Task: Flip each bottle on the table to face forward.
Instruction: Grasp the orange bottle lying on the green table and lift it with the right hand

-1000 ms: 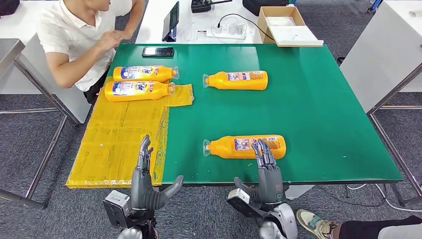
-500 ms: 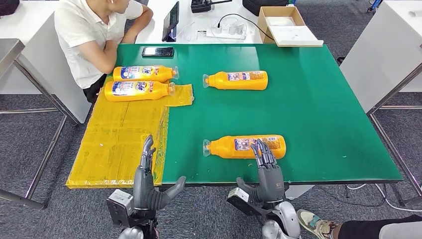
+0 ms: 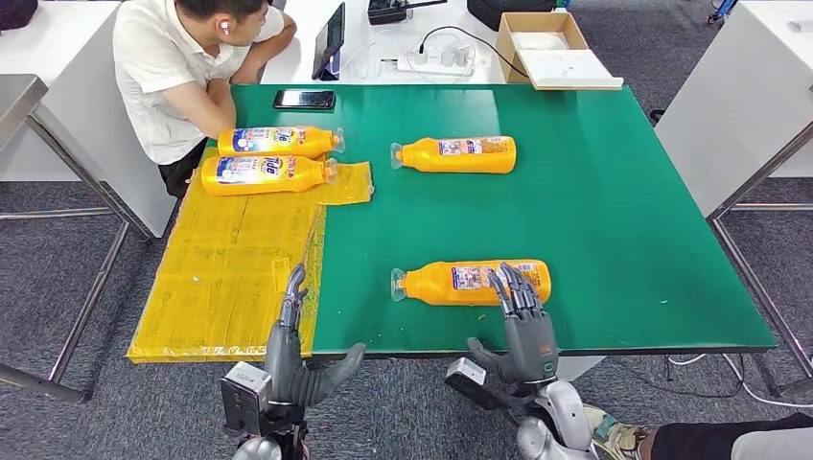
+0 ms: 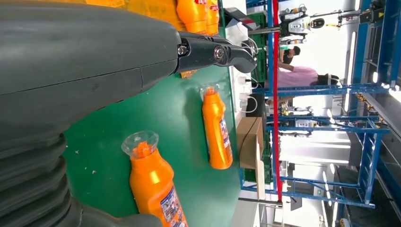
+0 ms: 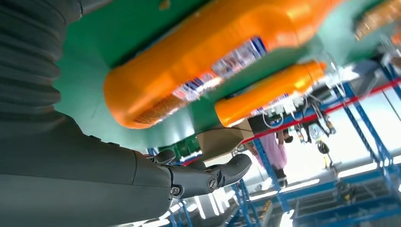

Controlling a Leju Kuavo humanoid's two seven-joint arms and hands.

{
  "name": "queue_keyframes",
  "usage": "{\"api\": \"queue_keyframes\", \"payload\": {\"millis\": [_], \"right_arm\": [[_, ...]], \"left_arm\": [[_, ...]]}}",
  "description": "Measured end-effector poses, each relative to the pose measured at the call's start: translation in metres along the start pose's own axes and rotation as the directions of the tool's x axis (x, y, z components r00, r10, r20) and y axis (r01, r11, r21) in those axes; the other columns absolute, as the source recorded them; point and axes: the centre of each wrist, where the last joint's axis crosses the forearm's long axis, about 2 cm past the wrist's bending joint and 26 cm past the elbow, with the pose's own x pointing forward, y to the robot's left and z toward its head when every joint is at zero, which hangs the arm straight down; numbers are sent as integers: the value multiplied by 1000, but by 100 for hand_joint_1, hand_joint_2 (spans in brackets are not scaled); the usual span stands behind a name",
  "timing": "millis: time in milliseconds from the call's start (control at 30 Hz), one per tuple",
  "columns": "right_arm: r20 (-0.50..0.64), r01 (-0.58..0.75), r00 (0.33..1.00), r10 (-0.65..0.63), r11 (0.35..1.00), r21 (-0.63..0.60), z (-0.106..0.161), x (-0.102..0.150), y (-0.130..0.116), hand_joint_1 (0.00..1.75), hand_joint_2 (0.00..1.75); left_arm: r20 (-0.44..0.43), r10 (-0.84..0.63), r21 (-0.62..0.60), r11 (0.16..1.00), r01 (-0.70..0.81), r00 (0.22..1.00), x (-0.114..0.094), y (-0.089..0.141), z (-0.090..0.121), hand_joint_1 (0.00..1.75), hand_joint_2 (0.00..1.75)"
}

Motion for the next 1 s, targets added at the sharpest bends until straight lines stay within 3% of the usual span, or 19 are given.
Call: {"api": "queue_keyframes", "payload": {"millis": [133, 300, 700, 1000], "right_arm": [[31, 37, 999, -36, 998, -41, -4, 5, -1, 0, 175], [30, -55, 998, 56, 998, -24, -6, 1, -4, 0, 175], [-126, -250, 957, 261, 963, 97, -30, -49, -15, 0, 175], [-147, -271, 946, 290, 953, 137, -35, -61, -16, 0, 175]], "left_arm": [[-18, -3, -12, 1000, 3, 1000, -3, -2, -1, 0, 175], [-53, -8, -30, 1000, 6, 999, -8, -4, 2, 0, 175], [-88, 10, -95, 995, -18, 996, -12, -9, -2, 0, 175], [-91, 9, -98, 995, -18, 996, -13, -9, -3, 0, 175]]}}
